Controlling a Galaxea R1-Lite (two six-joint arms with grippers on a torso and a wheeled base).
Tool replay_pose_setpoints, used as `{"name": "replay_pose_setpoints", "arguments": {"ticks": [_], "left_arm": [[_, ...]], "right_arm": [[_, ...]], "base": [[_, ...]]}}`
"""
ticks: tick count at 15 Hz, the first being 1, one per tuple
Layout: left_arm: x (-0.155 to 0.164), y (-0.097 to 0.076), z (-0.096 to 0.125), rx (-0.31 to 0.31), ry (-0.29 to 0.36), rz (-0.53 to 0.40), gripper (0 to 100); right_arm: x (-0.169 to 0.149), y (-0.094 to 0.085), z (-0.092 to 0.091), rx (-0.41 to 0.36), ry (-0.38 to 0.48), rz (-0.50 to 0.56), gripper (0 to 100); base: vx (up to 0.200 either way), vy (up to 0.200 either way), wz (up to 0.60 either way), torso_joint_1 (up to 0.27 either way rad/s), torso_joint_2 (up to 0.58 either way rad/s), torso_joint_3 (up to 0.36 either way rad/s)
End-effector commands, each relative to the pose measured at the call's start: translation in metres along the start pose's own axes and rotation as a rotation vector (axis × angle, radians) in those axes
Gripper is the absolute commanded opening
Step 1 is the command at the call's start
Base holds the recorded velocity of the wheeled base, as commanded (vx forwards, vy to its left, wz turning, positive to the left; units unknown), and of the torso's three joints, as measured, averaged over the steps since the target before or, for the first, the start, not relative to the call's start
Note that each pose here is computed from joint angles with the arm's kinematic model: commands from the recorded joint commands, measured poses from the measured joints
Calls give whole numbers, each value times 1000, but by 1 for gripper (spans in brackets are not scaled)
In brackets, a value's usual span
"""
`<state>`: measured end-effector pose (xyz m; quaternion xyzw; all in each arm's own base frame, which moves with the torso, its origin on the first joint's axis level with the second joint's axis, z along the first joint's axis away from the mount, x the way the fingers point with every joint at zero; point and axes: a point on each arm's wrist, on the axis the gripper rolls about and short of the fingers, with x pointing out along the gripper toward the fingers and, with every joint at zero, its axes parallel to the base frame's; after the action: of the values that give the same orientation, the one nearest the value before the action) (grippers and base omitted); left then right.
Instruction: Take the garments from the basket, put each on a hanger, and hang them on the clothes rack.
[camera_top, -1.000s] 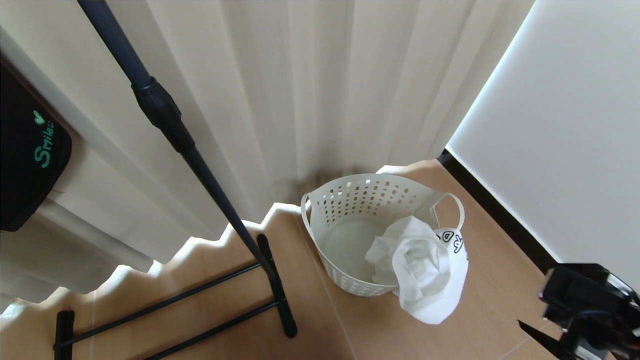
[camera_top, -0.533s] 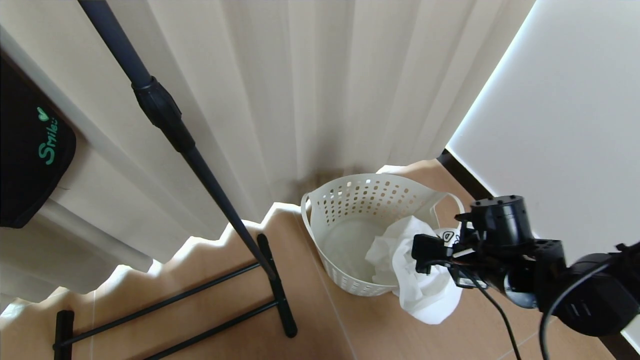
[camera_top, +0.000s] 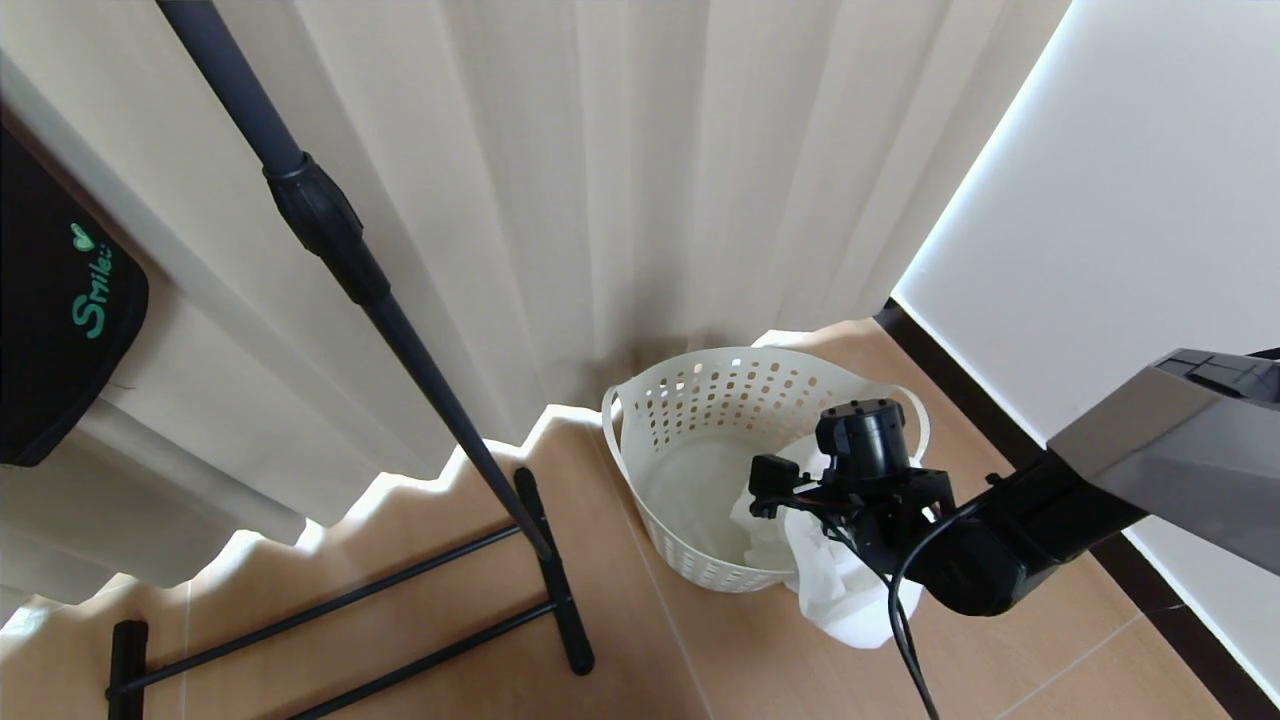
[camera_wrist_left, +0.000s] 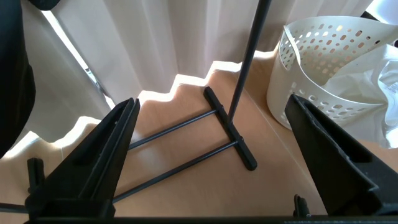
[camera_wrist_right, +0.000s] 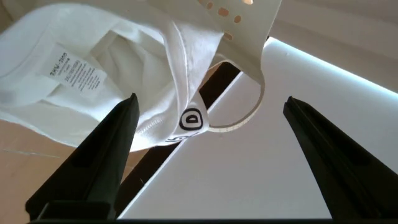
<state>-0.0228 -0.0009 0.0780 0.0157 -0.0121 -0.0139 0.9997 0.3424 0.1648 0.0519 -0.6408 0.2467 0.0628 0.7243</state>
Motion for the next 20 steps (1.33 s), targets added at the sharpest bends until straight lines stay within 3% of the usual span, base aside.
{"name": "replay_pose_setpoints", "arguments": {"ticks": [1,11,20], "left_arm": [[0,0,0,0,-1,0,100],[0,0,0,1,-1,0,100],[0,0,0,0,-1,0,100]], "right_arm": [[18,10,7,-8,21,6,100],[69,11,12,40,89,-33,100],[84,6,24,70,67,-67,100]], "base": [[0,0,0,0,0,0],[0,0,0,0,0,0],[0,0,0,0,0,0]]}}
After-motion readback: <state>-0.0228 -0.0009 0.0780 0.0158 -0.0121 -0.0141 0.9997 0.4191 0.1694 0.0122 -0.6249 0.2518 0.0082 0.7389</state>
